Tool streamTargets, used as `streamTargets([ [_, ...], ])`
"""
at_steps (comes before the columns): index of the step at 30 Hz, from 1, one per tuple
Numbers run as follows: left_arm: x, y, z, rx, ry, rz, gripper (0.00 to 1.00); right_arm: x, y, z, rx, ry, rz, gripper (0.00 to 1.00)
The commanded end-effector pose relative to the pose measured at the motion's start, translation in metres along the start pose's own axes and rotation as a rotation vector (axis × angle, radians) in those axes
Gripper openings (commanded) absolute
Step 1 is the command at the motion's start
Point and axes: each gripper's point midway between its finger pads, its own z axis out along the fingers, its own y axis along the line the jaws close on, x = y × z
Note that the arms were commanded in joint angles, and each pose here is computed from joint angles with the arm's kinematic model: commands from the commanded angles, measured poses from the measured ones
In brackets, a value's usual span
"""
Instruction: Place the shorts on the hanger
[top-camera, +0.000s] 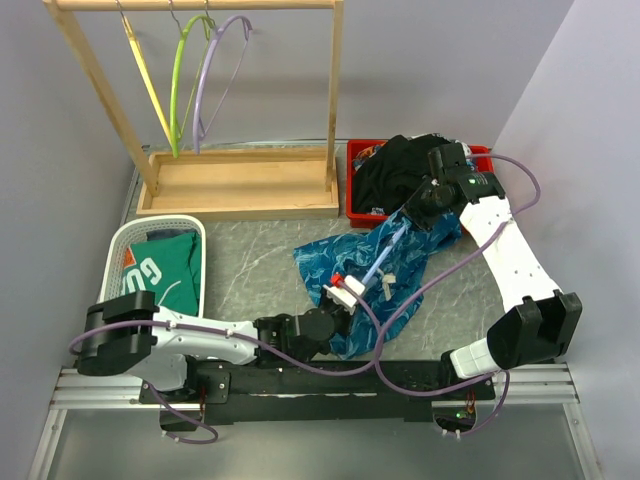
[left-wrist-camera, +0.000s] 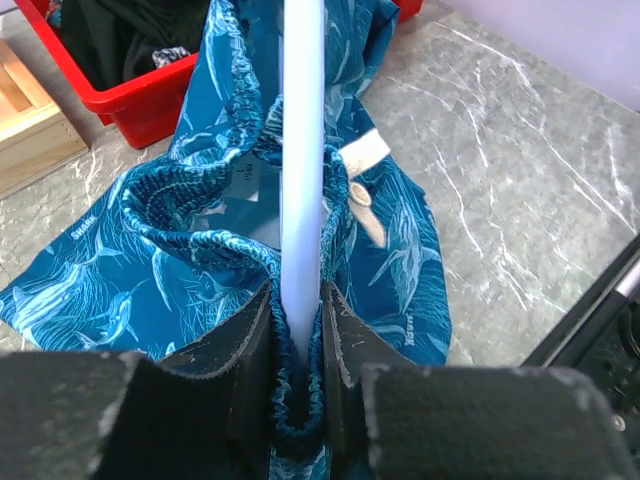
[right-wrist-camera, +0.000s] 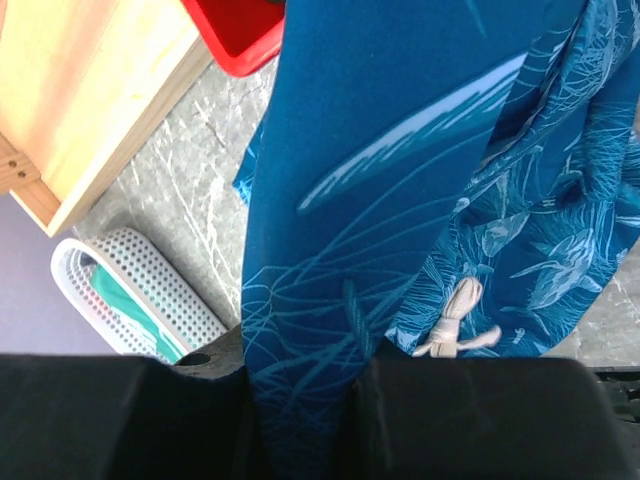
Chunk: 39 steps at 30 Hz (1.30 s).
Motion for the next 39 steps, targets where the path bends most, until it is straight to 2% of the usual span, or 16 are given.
streamTargets([
  [1,-0.058,0.006,-0.007,-0.013,-0.108,-0.144,0.01,0.005,0.018,-0.034,-0.118,-0.014,-0.096,0.06],
  [2,-0.065,0.009,-0.011,-0.011,-0.115,-0.161,0.01,0.003,0.022,-0.037,-0.143,-0.031,-0.111,0.08],
  [4,-0.066,0.010,-0.016,-0.006,-0.093,-0.167,0.01,0.001,0.028,-0.049,-0.190,-0.066,-0.133,0.21],
  [5,-0.069,0.011,-0.019,-0.001,-0.092,-0.179,0.01,-0.003,0.032,-0.052,-0.210,-0.087,-0.139,0.30],
  [6,-0.073,0.014,-0.025,0.002,-0.087,-0.195,0.01,-0.004,0.033,-0.059,-0.229,-0.108,-0.146,0.46],
  [8,-0.082,0.014,-0.034,0.027,-0.093,-0.221,0.01,-0.010,0.037,-0.068,-0.249,-0.156,-0.162,0.58],
  [9,-0.085,0.014,-0.037,0.037,-0.091,-0.238,0.01,-0.012,0.039,-0.073,-0.263,-0.176,-0.169,0.68],
  [12,-0.096,0.017,-0.048,0.053,-0.090,-0.267,0.01,-0.017,0.048,-0.087,-0.308,-0.220,-0.192,0.80],
  [16,-0.115,0.023,-0.064,0.066,-0.096,-0.300,0.01,-0.020,0.058,-0.104,-0.349,-0.261,-0.238,0.85],
  [20,-0.131,0.033,-0.082,0.061,-0.049,-0.278,0.01,-0.034,0.061,-0.134,-0.356,-0.384,-0.252,0.86],
  [21,-0.152,0.035,-0.090,0.076,-0.073,-0.303,0.01,-0.040,0.058,-0.144,-0.350,-0.437,-0.243,0.86],
  [24,-0.179,0.044,-0.111,0.093,-0.074,-0.318,0.01,-0.057,0.052,-0.161,-0.338,-0.562,-0.205,0.85],
  [26,-0.207,0.052,-0.126,0.104,-0.106,-0.343,0.01,-0.062,0.053,-0.163,-0.355,-0.600,-0.197,0.84],
  [31,-0.229,0.078,-0.152,0.061,-0.089,-0.296,0.01,-0.071,0.065,-0.155,-0.384,-0.623,-0.197,0.83],
  [35,-0.260,0.096,-0.177,0.062,-0.122,-0.314,0.01,-0.087,0.078,-0.138,-0.376,-0.638,-0.180,0.82],
  [39,-0.277,0.109,-0.196,0.064,-0.130,-0.308,0.01,-0.091,0.101,-0.118,-0.447,-0.599,-0.168,0.82],
])
